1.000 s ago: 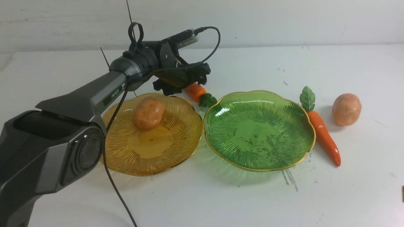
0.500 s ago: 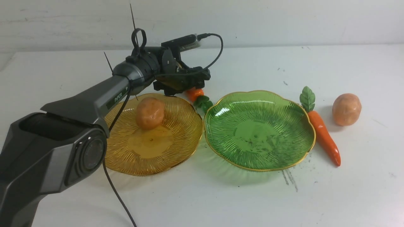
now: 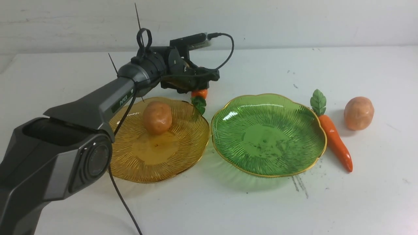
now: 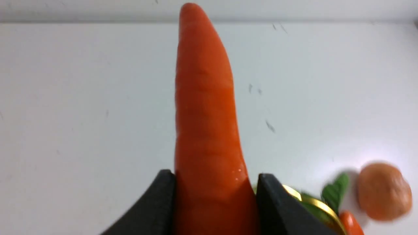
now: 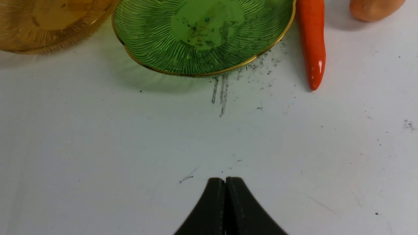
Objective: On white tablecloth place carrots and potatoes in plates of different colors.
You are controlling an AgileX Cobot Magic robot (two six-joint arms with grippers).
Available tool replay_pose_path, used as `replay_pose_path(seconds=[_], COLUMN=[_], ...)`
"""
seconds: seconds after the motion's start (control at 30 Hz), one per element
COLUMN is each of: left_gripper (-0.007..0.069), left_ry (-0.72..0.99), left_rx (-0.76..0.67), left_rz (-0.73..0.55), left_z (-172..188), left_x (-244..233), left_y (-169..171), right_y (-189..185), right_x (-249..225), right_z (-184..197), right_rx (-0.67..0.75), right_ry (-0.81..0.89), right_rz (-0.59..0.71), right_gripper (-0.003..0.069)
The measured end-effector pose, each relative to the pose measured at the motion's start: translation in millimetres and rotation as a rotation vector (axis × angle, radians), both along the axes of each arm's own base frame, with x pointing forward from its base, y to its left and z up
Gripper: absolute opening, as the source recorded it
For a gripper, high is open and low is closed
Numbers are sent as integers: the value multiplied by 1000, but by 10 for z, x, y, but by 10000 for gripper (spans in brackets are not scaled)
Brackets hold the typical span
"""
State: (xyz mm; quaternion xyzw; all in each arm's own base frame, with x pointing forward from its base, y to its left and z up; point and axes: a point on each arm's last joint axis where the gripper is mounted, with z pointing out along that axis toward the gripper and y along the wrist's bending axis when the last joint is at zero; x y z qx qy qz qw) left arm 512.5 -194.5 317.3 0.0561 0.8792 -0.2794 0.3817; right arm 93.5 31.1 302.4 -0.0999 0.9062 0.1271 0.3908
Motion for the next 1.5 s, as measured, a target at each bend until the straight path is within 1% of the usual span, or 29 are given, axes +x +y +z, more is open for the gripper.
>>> replay_pose_path(seconds=[0.07, 0.13, 0.2, 0.27, 0.43, 0.57, 0.67, 0.73, 0.8, 0.97, 1.03, 1.1, 1.13, 1.2, 1.27, 1.33, 1.4, 1.43, 1.5], left_gripper=[254, 254, 254, 254, 254, 260, 279, 308, 372, 512, 563, 592, 587, 550, 456, 331, 122, 62, 18], left_ry=[39, 78, 80, 86, 146, 196, 239, 263, 294, 314, 314, 308, 303, 287, 256, 218, 138, 83, 20], left_rx=[39, 82, 117, 141, 222, 301, 362, 397, 411, 398, 392, 383, 381, 373, 357, 340, 326, 319, 319], left_rz=[-63, -142, -215, -260, -410, -432, -422, -414, -397, -379, -375, -374, -374, -373, -370, -368, -373, -367, -353], left_z=[124, 165, 135, 72, -355, -632, -804, -898, -983, -993, -969, -916, -888, -780, -592, -375, -4, 256, 575], left_x=[-142, -277, -371, -416, -619, -726, -779, -809, -832, -836, -841, -851, -855, -876, -913, -962, -1061, -1141, -1269], left_y=[-18, -106, -281, -402, -982, -1218, -1293, -1325, -1349, -1350, -1349, -1346, -1343, -1329, -1304, -1269, -1191, -1120, -1002], right_y=[0, -1, -1, -1, -18, -85, -130, -150, -167, -176, -172, -164, -159, -145, -116, -88, -53, -34, 1], right_x=[0, 0, 0, 0, 5, 30, 40, 45, 63, 151, 257, 398, 448, 573, 768, 918, 1086, 1179, 1396], right_z=[0, 0, 0, 0, -2, -2, -4, -6, 22, 139, 204, 281, 319, 330, 341, 328, 320, 304, 241], right_rx=[0, -1, -1, -1, -21, -46, -55, -56, -67, -89, -110, -136, -146, -168, -195, -207, -209, -208, -205], right_ry=[0, 0, 0, 0, -5, -14, -13, -5, 17, 80, 140, 193, 202, 248, 306, 339, 360, 374, 398], right_rz=[0, 0, 0, 0, -9, -89, -146, -180, -202, -217, -216, -205, -195, -175, -130, -94, -56, -41, -18], right_gripper=[-15, -15, -15, -15, -15, -15, -15, -15, -15, -15, -15, -15, -15, -15, -15, -15, -15, -15, -15])
